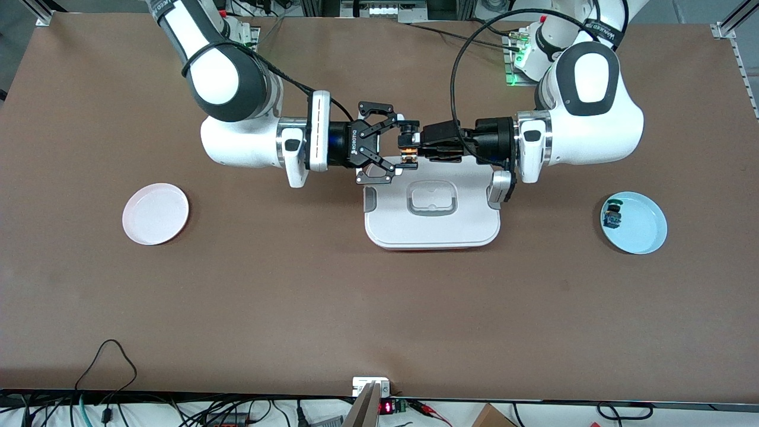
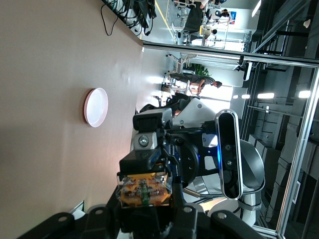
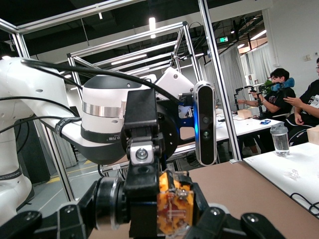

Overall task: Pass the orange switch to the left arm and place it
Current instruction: 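Grasp the orange switch with the left gripper beside the right gripper, then open the right gripper and withdraw while the left gripper carries the switch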

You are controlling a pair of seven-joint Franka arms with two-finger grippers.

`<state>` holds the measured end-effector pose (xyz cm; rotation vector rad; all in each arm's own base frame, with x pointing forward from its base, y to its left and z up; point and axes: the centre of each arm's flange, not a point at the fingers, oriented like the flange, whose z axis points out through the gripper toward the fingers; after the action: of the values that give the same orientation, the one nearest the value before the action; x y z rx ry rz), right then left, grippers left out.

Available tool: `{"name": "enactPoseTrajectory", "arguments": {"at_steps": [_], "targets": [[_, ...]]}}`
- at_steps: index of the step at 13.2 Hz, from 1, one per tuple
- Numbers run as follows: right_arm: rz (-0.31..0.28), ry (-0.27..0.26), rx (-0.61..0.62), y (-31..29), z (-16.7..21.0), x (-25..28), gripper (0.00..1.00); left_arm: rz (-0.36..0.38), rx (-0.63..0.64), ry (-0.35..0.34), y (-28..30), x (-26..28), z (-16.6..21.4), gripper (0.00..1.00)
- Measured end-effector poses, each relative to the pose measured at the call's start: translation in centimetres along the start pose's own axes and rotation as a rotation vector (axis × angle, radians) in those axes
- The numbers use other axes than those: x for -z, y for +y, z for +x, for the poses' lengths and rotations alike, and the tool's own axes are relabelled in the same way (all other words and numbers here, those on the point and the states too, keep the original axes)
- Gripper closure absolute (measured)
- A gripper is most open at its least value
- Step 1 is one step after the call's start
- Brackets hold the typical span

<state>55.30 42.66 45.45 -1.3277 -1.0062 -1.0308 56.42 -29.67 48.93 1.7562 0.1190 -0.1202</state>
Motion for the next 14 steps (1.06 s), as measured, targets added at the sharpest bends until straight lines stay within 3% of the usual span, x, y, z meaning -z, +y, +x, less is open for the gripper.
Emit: {"name": "enactPoseTrajectory", "arguments": {"at_steps": [6, 9, 14], "targets": [[0.0, 0.0, 0.0, -0.1, 0.1, 0.0, 0.27, -0.001, -0.001, -0.002, 0.1, 0.1, 0.0, 0.59], [-0.011, -0.003, 0.001, 0.0, 0.1, 0.1, 0.01, -0.004, 0.004, -0.004, 0.3, 0.1, 0.0, 0.59], [-0.033, 0.001, 0.008, 0.6, 0.8, 1.2, 0.0, -0.01, 0.008, -0.005, 0.3, 0.9, 0.3, 0.59]]}}
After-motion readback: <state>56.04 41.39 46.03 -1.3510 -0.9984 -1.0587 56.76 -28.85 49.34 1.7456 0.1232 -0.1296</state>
